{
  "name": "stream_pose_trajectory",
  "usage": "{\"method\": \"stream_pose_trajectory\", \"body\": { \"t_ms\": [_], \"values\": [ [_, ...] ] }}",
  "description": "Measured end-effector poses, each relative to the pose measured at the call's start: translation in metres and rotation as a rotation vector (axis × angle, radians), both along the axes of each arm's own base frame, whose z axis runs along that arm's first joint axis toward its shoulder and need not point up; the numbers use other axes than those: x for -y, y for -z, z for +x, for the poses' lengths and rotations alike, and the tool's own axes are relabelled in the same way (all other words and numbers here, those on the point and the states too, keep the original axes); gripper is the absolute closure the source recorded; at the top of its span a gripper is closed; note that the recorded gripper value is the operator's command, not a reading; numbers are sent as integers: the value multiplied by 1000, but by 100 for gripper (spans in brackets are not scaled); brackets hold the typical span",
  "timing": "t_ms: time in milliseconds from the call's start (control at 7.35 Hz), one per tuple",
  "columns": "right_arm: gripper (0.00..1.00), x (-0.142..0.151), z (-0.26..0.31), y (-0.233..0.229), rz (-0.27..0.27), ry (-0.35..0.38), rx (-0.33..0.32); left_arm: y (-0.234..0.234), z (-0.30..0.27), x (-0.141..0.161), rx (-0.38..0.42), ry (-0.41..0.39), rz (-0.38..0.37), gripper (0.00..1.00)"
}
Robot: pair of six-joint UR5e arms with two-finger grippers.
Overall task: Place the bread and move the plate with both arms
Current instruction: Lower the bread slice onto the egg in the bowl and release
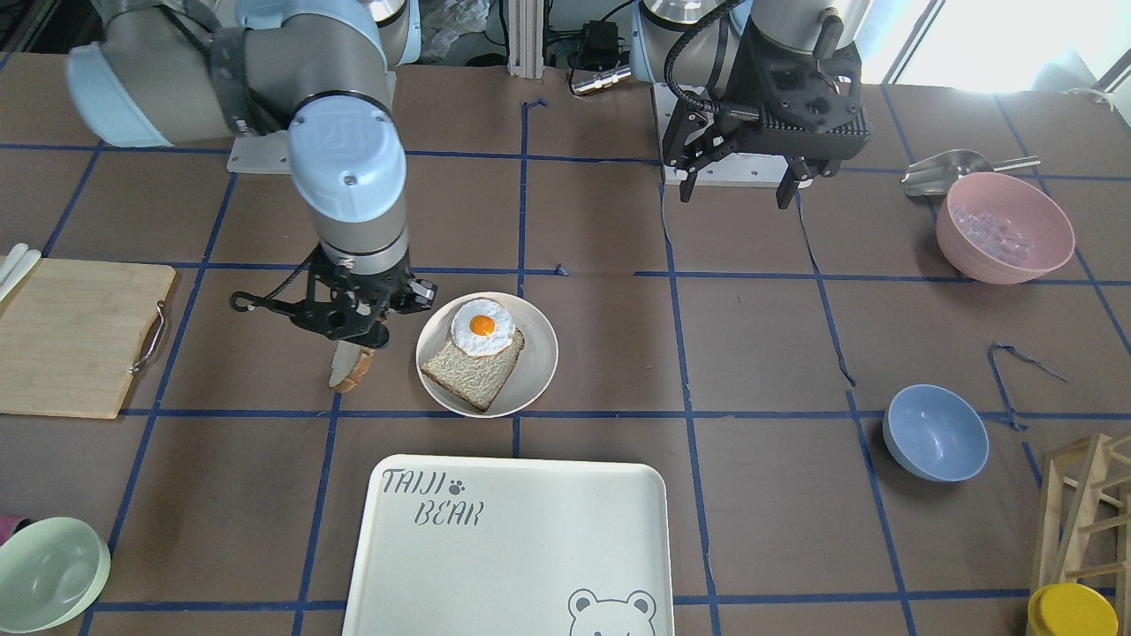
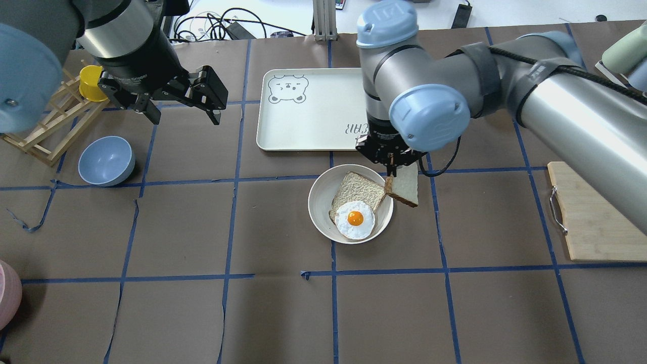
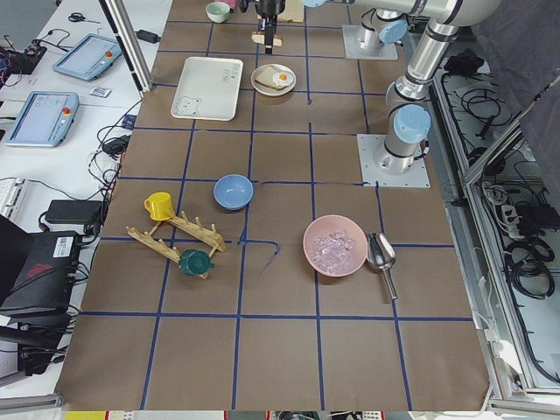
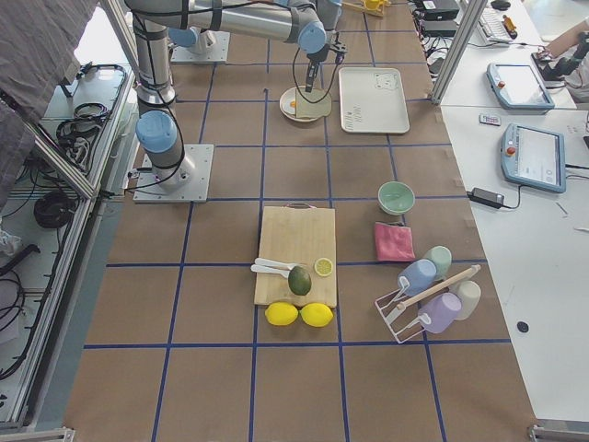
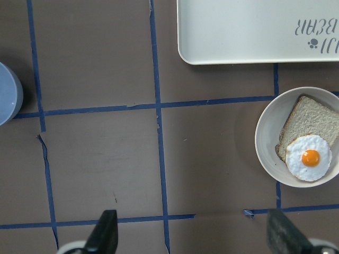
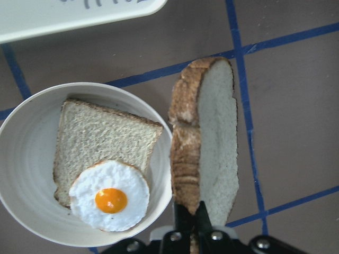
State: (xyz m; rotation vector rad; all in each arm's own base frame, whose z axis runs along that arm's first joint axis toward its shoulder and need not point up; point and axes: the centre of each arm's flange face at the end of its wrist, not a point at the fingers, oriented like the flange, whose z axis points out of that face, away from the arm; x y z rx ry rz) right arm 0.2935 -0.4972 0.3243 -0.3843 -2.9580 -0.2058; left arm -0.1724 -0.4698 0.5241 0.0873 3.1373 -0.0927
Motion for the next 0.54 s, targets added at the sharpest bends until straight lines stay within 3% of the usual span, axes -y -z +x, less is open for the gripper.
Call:
{"method": "stream_pose_trajectory", "body": {
  "t_ms": [544],
  "values": [
    [100,-20,44,28,20,36,12,1,0,0,0,0,1,0]
  ]
}}
